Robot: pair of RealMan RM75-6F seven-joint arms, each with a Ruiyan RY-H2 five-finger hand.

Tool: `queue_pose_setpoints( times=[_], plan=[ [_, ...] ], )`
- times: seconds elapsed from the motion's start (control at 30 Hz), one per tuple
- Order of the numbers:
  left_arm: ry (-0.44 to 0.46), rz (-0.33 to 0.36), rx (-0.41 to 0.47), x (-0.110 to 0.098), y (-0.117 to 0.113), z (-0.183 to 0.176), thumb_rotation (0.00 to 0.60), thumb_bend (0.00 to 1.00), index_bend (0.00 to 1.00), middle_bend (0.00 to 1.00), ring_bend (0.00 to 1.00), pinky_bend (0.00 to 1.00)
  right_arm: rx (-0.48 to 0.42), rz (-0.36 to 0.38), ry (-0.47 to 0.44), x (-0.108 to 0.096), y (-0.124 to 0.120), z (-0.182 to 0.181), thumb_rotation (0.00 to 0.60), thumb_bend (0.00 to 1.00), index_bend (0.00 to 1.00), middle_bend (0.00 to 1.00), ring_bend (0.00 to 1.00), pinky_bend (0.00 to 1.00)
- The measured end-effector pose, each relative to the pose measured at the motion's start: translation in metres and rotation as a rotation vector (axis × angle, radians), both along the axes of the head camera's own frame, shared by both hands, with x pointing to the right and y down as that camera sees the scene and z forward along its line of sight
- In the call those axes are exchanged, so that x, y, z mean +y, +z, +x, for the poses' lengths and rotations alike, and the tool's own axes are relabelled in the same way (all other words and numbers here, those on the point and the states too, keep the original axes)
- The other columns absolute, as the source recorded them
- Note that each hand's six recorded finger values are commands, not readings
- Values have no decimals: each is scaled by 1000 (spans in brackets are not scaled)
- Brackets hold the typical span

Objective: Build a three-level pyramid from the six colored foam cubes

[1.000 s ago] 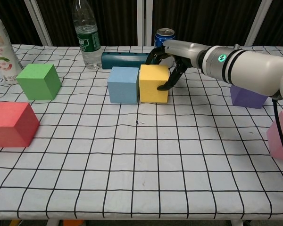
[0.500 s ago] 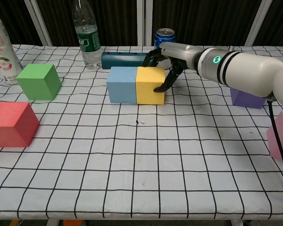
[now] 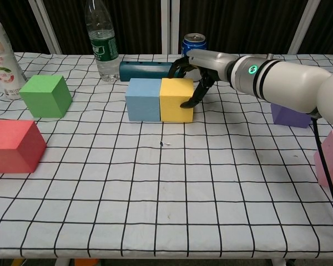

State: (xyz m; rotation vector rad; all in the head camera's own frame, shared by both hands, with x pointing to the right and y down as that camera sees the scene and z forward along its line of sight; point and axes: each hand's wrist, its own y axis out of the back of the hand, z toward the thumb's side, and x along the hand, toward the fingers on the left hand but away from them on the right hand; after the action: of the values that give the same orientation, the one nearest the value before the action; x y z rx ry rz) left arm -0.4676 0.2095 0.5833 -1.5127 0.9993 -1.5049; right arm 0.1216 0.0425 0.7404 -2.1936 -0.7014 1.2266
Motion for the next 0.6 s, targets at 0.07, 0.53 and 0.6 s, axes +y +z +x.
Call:
queue_pose_setpoints(
  times=[0.07, 0.53, 0.6],
  plan=[
    [1, 1, 0, 0, 0, 0, 600, 0, 129, 96, 0, 0, -1, -2, 0, 0, 0, 0, 600, 176, 268, 372, 88, 14],
    [1, 2, -3, 0, -1, 1, 600, 0, 129, 96, 0, 0, -5, 4, -3, -2, -1, -6, 600, 176, 261, 371, 88, 13],
    [1, 2, -3, 0, -1, 1, 600, 0, 129, 96, 0, 0, -5, 1, -4, -1, 0, -7, 600, 176, 261, 371, 88, 13]
  ],
)
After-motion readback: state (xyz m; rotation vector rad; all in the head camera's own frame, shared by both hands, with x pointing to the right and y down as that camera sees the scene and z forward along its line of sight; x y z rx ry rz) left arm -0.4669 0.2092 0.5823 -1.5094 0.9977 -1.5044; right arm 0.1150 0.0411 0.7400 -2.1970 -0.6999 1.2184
